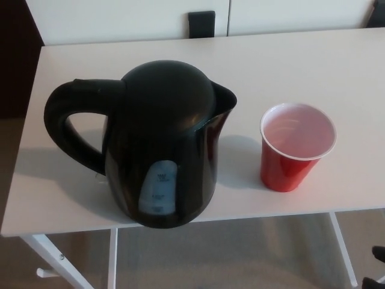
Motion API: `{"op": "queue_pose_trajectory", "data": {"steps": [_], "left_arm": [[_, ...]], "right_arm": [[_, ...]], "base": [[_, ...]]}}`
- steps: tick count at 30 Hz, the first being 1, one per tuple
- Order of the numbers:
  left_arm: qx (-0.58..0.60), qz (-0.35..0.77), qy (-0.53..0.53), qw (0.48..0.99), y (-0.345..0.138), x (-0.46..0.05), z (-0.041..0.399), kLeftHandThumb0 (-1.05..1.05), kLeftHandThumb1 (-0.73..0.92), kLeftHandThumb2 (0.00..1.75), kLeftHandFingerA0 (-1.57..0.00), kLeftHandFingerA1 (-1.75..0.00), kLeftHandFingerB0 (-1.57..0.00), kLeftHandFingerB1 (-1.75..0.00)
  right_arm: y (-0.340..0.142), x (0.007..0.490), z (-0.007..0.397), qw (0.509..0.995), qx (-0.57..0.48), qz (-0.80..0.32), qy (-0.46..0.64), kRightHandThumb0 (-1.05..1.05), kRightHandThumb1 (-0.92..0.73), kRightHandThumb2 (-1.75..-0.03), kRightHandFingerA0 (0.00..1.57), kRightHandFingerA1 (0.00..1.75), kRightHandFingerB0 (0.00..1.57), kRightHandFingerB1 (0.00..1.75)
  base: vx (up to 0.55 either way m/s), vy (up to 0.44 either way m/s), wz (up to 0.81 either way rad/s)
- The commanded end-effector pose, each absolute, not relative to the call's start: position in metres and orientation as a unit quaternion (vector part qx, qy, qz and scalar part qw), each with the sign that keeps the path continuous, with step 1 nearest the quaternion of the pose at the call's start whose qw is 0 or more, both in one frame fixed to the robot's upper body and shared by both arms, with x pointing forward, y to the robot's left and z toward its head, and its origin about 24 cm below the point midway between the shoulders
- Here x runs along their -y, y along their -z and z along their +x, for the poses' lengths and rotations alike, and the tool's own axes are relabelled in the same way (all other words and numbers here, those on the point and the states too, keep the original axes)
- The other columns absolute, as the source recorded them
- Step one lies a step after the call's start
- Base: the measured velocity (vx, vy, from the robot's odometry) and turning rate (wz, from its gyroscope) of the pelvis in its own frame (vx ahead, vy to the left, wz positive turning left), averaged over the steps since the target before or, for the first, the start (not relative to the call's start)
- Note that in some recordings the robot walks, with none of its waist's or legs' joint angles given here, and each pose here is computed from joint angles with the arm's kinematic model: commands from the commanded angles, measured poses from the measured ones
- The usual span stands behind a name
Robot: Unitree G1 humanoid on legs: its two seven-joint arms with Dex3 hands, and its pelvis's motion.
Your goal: The robot walk towards a table in front and uses its left hand to pick up the pot from the base and pour water to the cup on the right hand side
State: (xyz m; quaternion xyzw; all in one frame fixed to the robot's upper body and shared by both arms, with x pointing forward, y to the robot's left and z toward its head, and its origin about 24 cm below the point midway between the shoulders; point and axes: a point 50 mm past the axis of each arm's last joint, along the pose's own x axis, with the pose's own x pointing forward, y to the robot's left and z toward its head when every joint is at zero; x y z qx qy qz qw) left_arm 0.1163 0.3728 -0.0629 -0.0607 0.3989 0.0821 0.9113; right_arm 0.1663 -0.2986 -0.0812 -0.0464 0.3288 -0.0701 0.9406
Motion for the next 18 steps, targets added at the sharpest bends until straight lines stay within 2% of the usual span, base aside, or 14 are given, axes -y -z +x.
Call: {"op": "queue_pose_trajectory", "data": {"steps": [1, 2, 3, 4, 7, 8, 9, 10, 11, 12, 13, 15, 18], "left_arm": [[-0.402, 0.044, -0.074, 0.912, 0.064, -0.373, 0.116, -0.66, 0.77, 0.64, -0.09, -0.25, -0.10, -0.21], [-0.401, 0.047, -0.072, 0.912, 0.064, -0.373, 0.116, -0.66, 0.77, 0.64, -0.09, -0.25, -0.10, -0.21], [-0.397, 0.049, -0.074, 0.913, 0.063, -0.371, 0.121, -0.71, 0.77, 0.66, -0.09, -0.26, -0.10, -0.20], [-0.393, 0.039, -0.077, 0.916, 0.063, -0.370, 0.122, -0.72, 0.64, 0.97, 0.00, -0.34, -0.08, -0.27], [-0.388, 0.031, -0.073, 0.918, 0.063, -0.365, 0.124, -0.81, 0.70, 0.98, -0.06, -0.29, -0.06, -0.17], [-0.382, 0.033, -0.072, 0.921, 0.064, -0.360, 0.126, -0.78, 0.69, 0.98, -0.07, -0.36, -0.07, -0.27], [-0.382, 0.033, -0.072, 0.921, 0.064, -0.359, 0.126, -0.78, 0.69, 0.98, -0.07, -0.36, -0.07, -0.27], [-0.378, 0.042, -0.050, 0.923, 0.065, -0.349, 0.128, -0.72, 0.71, 0.99, -0.04, -0.32, -0.08, -0.30], [-0.380, 0.051, -0.038, 0.923, 0.066, -0.343, 0.129, -0.75, 0.70, 1.02, 0.00, -0.32, -0.14, -0.35], [-0.383, 0.052, -0.030, 0.922, 0.067, -0.339, 0.129, -0.80, 0.73, 1.02, 0.00, -0.27, -0.10, -0.29], [-0.385, 0.047, -0.023, 0.921, 0.069, -0.333, 0.129, -0.84, 0.73, 1.02, -0.07, -0.24, -0.08, -0.24], [-0.382, 0.042, -0.017, 0.923, 0.071, -0.329, 0.130, -0.85, 0.74, 1.02, -0.07, -0.23, -0.07, -0.19], [-0.374, 0.020, -0.017, 0.927, 0.075, -0.319, 0.129, -0.76, 0.70, 1.03, 0.00, -0.29, -0.07, -0.24]], "right_arm": [[0.089, 0.308, 0.146, 0.933, -0.340, 0.005, 0.121, -0.21, -0.53, -0.56, 0.64, 0.48, 0.34, 0.36], [0.089, 0.308, 0.145, 0.933, -0.338, 0.011, 0.125, -0.21, -0.53, -0.56, 0.64, 0.48, 0.34, 0.36], [0.089, 0.309, 0.144, 0.934, -0.333, 0.008, 0.133, -0.28, -0.46, -0.63, 0.55, 0.51, 0.32, 0.41], [0.089, 0.308, 0.144, 0.935, -0.329, 0.014, 0.136, -0.28, -0.46, -0.62, 0.52, 0.51, 0.33, 0.42], [0.091, 0.308, 0.144, 0.935, -0.325, 0.025, 0.139, -0.28, -0.47, -0.63, 0.51, 0.50, 0.33, 0.42], [0.091, 0.308, 0.144, 0.935, -0.321, 0.036, 0.144, -0.22, -0.52, -0.55, 0.52, 0.46, 0.36, 0.38], [0.091, 0.308, 0.144, 0.935, -0.320, 0.037, 0.144, -0.22, -0.52, -0.55, 0.52, 0.46, 0.36, 0.38], [0.091, 0.308, 0.144, 0.934, -0.322, 0.031, 0.149, -0.31, -0.45, -0.63, 0.49, 0.50, 0.35, 0.43], [0.091, 0.309, 0.143, 0.934, -0.322, 0.033, 0.150, -0.22, -0.52, -0.55, 0.51, 0.44, 0.37, 0.37], [0.091, 0.308, 0.143, 0.934, -0.322, 0.033, 0.149, -0.20, -0.53, -0.55, 0.54, 0.46, 0.36, 0.37], [0.091, 0.308, 0.142, 0.935, -0.321, 0.032, 0.147, -0.26, -0.47, -0.61, 0.53, 0.51, 0.34, 0.42], [0.091, 0.307, 0.143, 0.936, -0.320, 0.033, 0.143, -0.25, -0.46, -0.61, 0.53, 0.51, 0.33, 0.42], [0.090, 0.305, 0.144, 0.937, -0.317, 0.029, 0.142, -0.27, -0.47, -0.62, 0.50, 0.50, 0.35, 0.42]], "base": [[0.00, 0.000, 0.00], [0.00, 0.000, 0.00], [0.00, 0.000, 0.00], [0.00, 0.000, 0.00], [0.00, 0.000, 0.00], [0.00, 0.000, 0.00], [0.00, 0.000, 0.00], [0.00, 0.000, 0.00], [0.00, 0.000, 0.00], [0.00, 0.000, 0.00], [0.00, 0.000, 0.00], [0.00, 0.000, 0.00], [0.00, 0.000, 0.00]]}}
